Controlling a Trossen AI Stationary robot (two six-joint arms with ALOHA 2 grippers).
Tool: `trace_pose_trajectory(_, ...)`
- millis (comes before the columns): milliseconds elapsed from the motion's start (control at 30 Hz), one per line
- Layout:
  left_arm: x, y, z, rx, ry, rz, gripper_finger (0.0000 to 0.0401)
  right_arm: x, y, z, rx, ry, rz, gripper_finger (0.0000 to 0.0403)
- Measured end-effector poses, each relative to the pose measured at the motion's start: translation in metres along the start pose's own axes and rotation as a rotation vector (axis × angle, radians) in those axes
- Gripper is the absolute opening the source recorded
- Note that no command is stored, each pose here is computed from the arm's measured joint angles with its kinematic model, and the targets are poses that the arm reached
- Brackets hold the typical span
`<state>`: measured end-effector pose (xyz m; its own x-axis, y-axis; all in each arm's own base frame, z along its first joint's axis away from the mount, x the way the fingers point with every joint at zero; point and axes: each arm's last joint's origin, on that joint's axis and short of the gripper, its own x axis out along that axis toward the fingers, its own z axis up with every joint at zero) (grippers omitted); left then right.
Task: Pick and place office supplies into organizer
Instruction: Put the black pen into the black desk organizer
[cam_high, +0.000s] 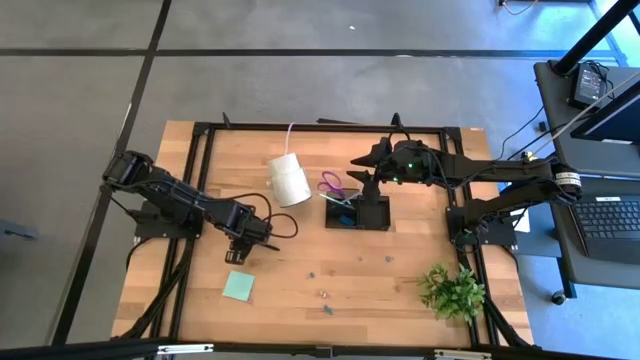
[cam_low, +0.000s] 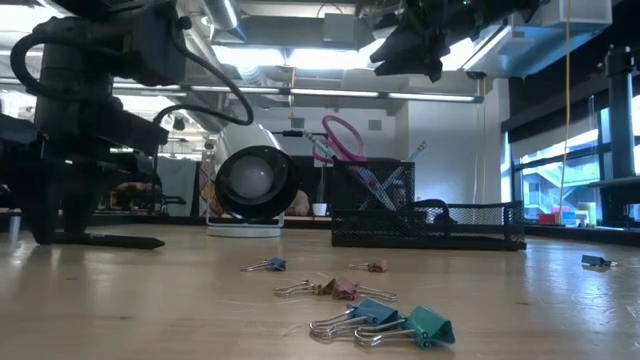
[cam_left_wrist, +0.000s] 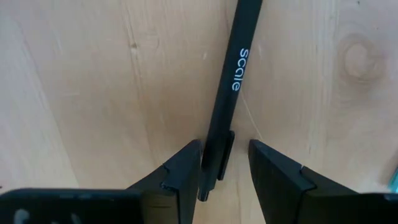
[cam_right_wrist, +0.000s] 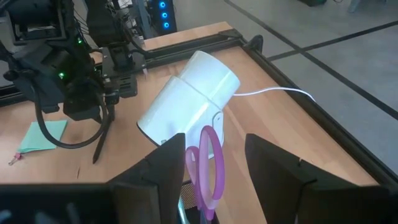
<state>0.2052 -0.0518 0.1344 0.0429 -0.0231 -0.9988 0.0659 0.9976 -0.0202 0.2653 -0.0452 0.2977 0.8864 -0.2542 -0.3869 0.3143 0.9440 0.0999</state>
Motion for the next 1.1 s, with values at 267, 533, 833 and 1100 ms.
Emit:
trace_pose_trajectory(267,0.001,0.000,0.000,0.018,-0.002,0.016,0.0095,0.000,0.000,0.000,0.000,0.000,0.000,0.0171)
trace_pose_trajectory(533,0.001,0.001,0.000,0.072,-0.003,0.025,0.0060,0.000,0.000,0.000,0.023,0.000,0.000,0.0171)
trace_pose_trajectory(833,0.000,0.000,0.001,0.092,-0.005,0.037,0.0045,0.000,0.000,0.000,0.023,0.003,-0.001,0.0171)
trace_pose_trajectory(1100,-0.021,-0.002,0.017,0.125,-0.027,0.051,0.0044,0.000,0.001,0.000,0.045,0.010,0.035,0.0171)
